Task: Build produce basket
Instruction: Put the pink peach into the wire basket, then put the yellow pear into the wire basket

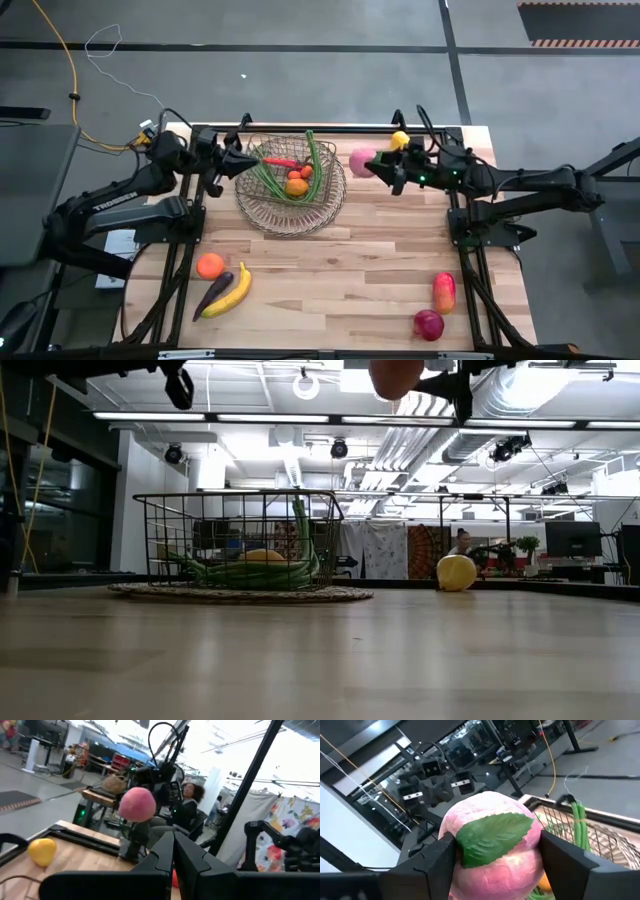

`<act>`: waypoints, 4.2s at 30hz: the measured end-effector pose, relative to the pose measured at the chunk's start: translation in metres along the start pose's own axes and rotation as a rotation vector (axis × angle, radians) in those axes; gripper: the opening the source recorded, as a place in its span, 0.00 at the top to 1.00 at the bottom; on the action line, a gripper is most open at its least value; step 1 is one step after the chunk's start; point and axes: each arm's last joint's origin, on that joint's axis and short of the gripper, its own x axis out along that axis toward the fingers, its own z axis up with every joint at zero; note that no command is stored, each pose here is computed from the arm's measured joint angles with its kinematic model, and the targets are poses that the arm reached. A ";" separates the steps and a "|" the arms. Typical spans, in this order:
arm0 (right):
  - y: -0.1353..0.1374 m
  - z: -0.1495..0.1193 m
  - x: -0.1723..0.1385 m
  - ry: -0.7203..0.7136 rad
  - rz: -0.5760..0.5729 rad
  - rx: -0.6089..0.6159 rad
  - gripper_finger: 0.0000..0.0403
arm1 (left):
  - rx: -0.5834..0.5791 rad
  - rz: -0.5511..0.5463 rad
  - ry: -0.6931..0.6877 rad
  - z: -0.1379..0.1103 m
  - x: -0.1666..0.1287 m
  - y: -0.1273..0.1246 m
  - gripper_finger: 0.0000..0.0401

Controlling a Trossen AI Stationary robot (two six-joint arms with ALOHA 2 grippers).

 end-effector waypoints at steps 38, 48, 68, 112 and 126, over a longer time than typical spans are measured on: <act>0.010 0.000 0.032 0.114 0.061 -0.145 0.40 | 0.052 0.021 0.037 -0.001 -0.018 -0.006 1.00; 0.010 -0.002 0.139 0.265 -0.067 -0.240 0.40 | 0.062 0.045 -0.018 0.006 -0.020 -0.003 1.00; -0.043 -0.088 0.298 0.391 -0.379 0.123 0.40 | 0.062 0.093 -0.048 0.007 -0.021 -0.002 1.00; -0.057 -0.071 0.309 0.572 -0.360 0.255 0.07 | -0.024 0.070 -0.057 0.009 -0.021 -0.003 1.00; -0.015 -0.033 0.305 0.579 -0.233 -0.082 0.09 | 0.035 0.030 -0.147 0.018 -0.022 -0.009 1.00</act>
